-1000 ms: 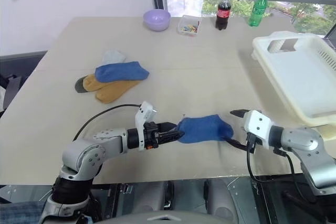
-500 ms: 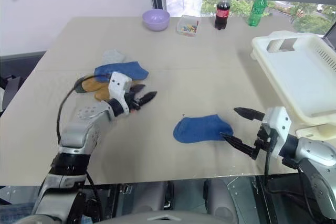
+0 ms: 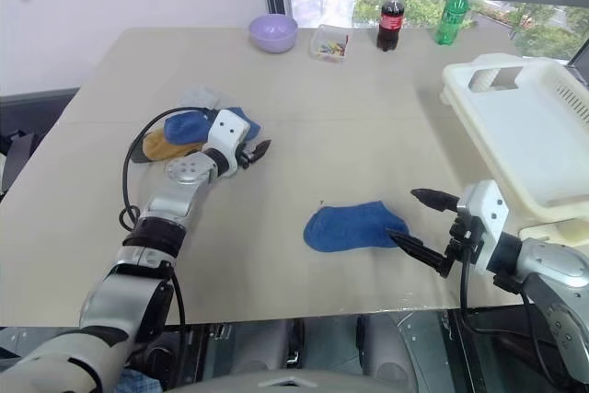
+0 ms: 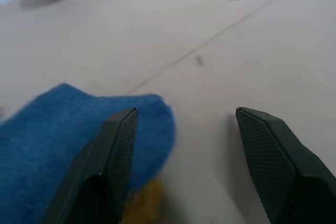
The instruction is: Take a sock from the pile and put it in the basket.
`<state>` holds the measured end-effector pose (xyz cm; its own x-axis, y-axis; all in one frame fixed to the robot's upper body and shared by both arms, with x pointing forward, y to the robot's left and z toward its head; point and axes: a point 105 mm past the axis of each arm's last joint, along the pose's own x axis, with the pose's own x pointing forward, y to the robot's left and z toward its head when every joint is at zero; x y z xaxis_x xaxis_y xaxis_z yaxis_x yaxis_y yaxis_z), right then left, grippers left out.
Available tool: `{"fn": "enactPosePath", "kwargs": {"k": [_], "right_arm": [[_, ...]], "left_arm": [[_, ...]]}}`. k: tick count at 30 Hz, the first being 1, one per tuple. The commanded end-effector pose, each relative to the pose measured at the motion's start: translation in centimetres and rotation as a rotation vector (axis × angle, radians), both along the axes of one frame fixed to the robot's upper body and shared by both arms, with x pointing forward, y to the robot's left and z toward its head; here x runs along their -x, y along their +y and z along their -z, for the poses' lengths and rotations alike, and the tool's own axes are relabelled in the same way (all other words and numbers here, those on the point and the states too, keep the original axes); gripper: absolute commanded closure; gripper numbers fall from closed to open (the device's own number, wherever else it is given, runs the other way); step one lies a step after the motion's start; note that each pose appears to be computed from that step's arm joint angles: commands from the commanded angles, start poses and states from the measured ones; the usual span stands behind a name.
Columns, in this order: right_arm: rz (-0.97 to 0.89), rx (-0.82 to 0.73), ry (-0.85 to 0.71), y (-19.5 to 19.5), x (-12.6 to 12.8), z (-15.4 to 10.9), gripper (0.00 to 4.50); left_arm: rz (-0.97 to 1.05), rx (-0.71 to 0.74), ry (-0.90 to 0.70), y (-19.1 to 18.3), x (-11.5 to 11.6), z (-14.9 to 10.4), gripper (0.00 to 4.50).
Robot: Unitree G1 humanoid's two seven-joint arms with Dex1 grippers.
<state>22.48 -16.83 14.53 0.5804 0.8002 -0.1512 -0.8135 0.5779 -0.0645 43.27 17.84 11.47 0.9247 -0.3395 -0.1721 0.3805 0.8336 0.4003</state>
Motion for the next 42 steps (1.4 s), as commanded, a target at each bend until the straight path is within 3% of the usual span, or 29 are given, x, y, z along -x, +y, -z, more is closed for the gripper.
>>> {"fn": "enactPosePath", "kwargs": {"k": [1, 3, 6, 11, 12, 18, 23, 28, 35, 38, 42], "right_arm": [[0.013, 0.025, -0.056, -0.3, 0.1, -1.1, 0.00], [0.020, 0.028, -0.059, -0.4, 0.1, -1.2, 0.00], [0.027, 0.033, -0.061, -0.6, 0.1, -1.1, 0.00], [0.047, 0.037, -0.063, -0.9, 0.1, -1.0, 0.00], [0.048, 0.037, -0.062, -0.9, 0.1, -1.0, 0.00], [0.049, 0.043, -0.058, -0.8, 0.0, -0.6, 0.00], [0.060, 0.053, -0.056, -1.2, 0.1, -0.6, 0.00], [0.141, 0.127, -0.042, -2.5, -1.1, 0.5, 0.00], [0.217, 0.150, 0.017, -3.7, -2.3, 1.7, 0.00], [0.227, 0.147, 0.026, -3.6, -2.5, 1.7, 0.00], [0.259, 0.137, 0.037, -3.6, -2.9, 1.7, 0.00]], "left_arm": [[-0.061, 0.021, -0.037, 0.8, -1.0, -1.1, 1.31], [-0.063, 0.017, -0.011, 0.7, -1.2, -0.6, 1.31], [-0.090, 0.022, 0.003, 0.8, -1.4, -0.2, 2.04], [-0.099, 0.050, 0.009, 0.8, -1.5, -0.1, 4.32], [-0.097, 0.056, 0.010, 0.7, -1.5, -0.1, 4.43], [-0.023, 0.109, -0.015, -1.1, -1.2, -1.4, 4.43], [0.112, 0.190, 0.056, -3.9, 0.9, -1.8, 4.43], [0.366, 0.342, 0.193, -12.3, 5.5, -0.6, 4.43], [0.466, 0.554, 0.345, -19.6, 7.9, 0.4, 4.43], [0.489, 0.596, 0.364, -20.8, 8.0, 0.2, 3.57], [0.537, 0.701, 0.353, -21.5, 8.2, -1.9, 1.66]]}}
